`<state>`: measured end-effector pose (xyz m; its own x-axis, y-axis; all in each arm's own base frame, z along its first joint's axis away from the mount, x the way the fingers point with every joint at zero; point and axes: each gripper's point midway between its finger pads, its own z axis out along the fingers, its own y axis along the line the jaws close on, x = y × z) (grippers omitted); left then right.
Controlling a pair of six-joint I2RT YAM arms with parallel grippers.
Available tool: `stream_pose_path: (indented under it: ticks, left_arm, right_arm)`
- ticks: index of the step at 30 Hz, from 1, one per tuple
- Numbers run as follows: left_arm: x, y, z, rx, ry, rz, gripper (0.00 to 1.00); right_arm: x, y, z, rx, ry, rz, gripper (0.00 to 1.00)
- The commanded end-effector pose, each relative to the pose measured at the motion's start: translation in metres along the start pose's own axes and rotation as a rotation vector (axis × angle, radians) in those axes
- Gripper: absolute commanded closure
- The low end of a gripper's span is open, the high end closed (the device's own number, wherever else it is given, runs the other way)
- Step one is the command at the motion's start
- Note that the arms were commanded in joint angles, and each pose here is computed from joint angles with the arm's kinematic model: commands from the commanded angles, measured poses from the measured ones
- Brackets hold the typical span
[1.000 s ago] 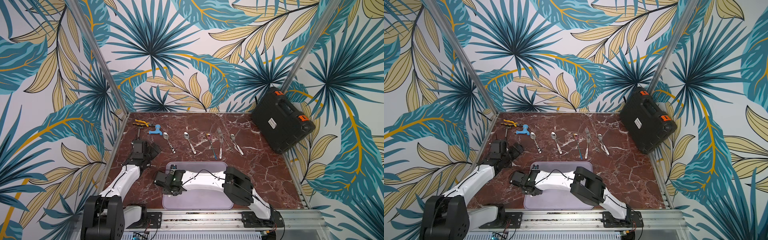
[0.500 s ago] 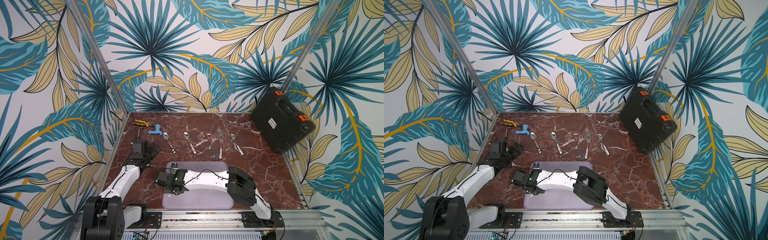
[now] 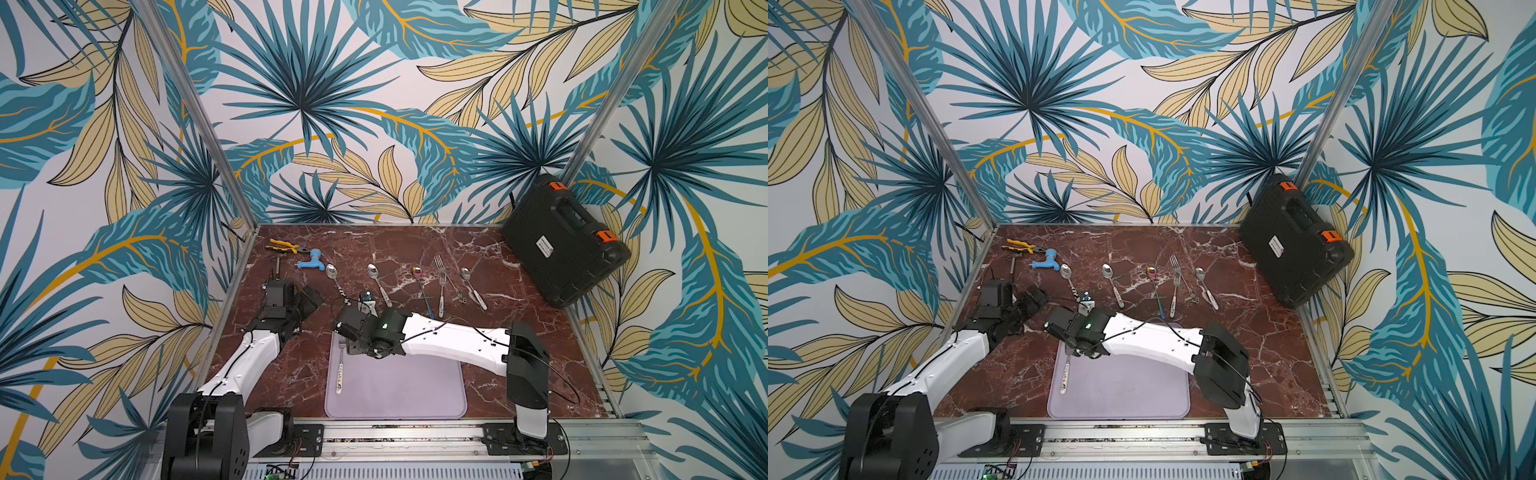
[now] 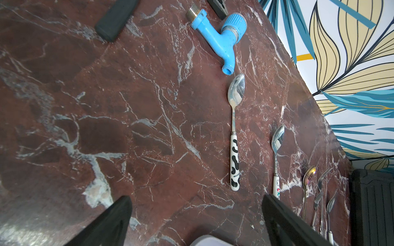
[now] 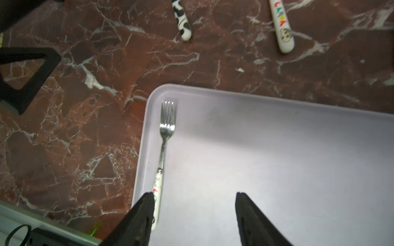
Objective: Set the spoon and fork side by side
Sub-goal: Place the fork on the tray, then pick up the spoon from the center of the board.
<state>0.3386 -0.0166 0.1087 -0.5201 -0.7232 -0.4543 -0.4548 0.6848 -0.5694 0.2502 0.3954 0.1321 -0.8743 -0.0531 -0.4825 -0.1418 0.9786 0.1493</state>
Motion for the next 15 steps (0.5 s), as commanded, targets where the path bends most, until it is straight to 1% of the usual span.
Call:
stream_pose_path:
  ticks: [1, 5, 9, 12, 15]
  left_arm:
    - [-0.003, -0.004, -0.004, 0.035, -0.015, 0.016, 0.0]
    - [-0.001, -0.007, -0.004, 0.05, -0.004, 0.022, 0.0]
    - [-0.002, -0.009, -0.005, 0.063, -0.005, 0.032, 0.0]
    - [-0.001, -0.009, -0.004, 0.067, -0.003, 0.034, 0.0]
    - [0.0, -0.009, -0.003, 0.065, -0.001, 0.034, 0.0]
  right_arm:
    - [-0.014, -0.027, 0.001, 0.075, 0.007, -0.106, 0.35]
    - [-0.033, -0.047, 0.014, 0.1, 0.032, -0.132, 0.36]
    - [-0.052, -0.065, 0.029, 0.142, 0.05, -0.185, 0.38]
    - [-0.061, -0.076, 0.049, 0.144, 0.087, -0.2, 0.41]
    - [-0.071, -0.086, 0.068, 0.152, 0.105, -0.214, 0.42]
